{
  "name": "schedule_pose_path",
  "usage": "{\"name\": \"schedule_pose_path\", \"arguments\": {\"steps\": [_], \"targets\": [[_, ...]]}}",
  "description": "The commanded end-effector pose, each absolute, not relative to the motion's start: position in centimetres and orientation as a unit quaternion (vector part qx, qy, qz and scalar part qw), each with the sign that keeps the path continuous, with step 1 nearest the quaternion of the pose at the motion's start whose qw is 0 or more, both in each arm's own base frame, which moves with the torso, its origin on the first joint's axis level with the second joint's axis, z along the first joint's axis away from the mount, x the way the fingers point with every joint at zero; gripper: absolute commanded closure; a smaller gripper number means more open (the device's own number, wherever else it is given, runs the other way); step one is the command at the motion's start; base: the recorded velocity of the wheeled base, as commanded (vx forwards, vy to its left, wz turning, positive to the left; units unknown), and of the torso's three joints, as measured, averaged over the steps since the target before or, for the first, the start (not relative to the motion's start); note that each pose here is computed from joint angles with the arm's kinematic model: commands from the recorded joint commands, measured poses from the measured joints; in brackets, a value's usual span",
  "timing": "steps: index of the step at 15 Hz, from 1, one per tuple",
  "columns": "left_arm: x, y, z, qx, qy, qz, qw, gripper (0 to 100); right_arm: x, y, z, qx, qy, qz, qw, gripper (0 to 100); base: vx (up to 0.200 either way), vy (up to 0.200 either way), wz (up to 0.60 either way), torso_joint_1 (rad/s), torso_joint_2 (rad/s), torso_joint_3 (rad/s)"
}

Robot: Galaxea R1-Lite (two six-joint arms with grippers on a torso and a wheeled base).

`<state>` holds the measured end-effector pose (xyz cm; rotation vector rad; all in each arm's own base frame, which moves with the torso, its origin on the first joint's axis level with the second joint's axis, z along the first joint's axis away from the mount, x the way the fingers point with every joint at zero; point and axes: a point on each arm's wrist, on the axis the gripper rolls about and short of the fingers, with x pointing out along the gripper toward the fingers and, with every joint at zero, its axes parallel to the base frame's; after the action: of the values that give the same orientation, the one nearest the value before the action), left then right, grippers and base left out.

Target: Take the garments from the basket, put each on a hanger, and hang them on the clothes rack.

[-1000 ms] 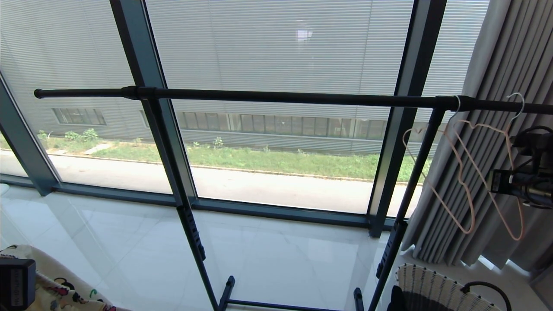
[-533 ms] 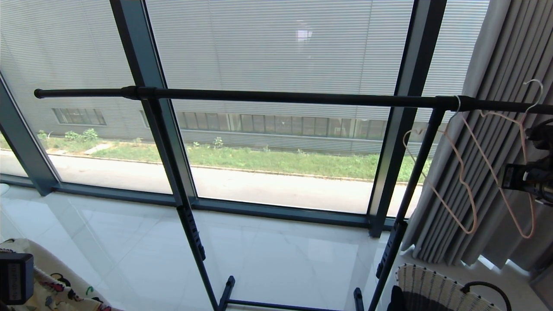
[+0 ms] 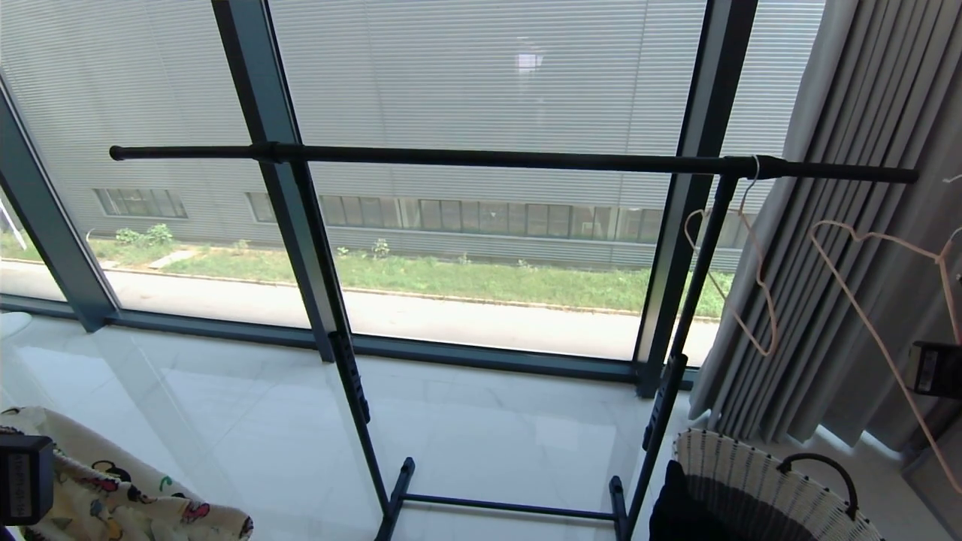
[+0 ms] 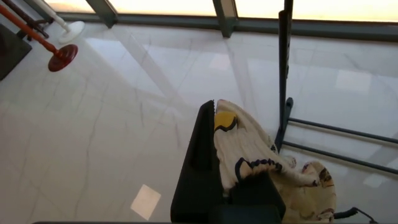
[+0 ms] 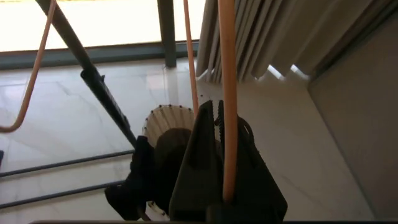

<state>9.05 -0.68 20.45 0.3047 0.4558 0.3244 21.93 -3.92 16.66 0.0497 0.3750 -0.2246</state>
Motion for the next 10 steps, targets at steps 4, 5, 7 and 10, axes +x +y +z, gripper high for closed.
{"name": "schedule_pose_path", "arguments": {"steps": [4, 5, 7, 10], "targets": [[9.1, -0.7, 20.6, 0.152, 0.215, 0.158, 0.952, 100, 16.2, -2.6, 17.6, -0.003, 0.157, -0.04, 0.987, 100, -0.2, 0.0, 0.0, 0.002, 0.0, 0.005], [9.2, -0.7, 20.7, 0.155, 0.211, 0.157, 0.952, 100, 15.7, -2.3, 18.2, 0.0, 0.153, -0.008, 0.988, 100, 0.0, 0.0, 0.0, 0.0, 0.0, 0.0], [9.2, -0.8, 21.1, 0.157, 0.196, 0.15, 0.956, 100, 15.1, -1.9, 19.9, 0.01, 0.139, 0.069, 0.988, 100, 0.0, 0.0, 0.0, 0.0, 0.0, 0.0], [10.6, -1.4, 22.1, 0.15, 0.167, 0.119, 0.967, 100, 14.0, -0.1, 21.7, 0.023, 0.16, 0.189, 0.969, 100, 0.0, 0.0, 0.0, 0.0, 0.0, 0.0]]}}
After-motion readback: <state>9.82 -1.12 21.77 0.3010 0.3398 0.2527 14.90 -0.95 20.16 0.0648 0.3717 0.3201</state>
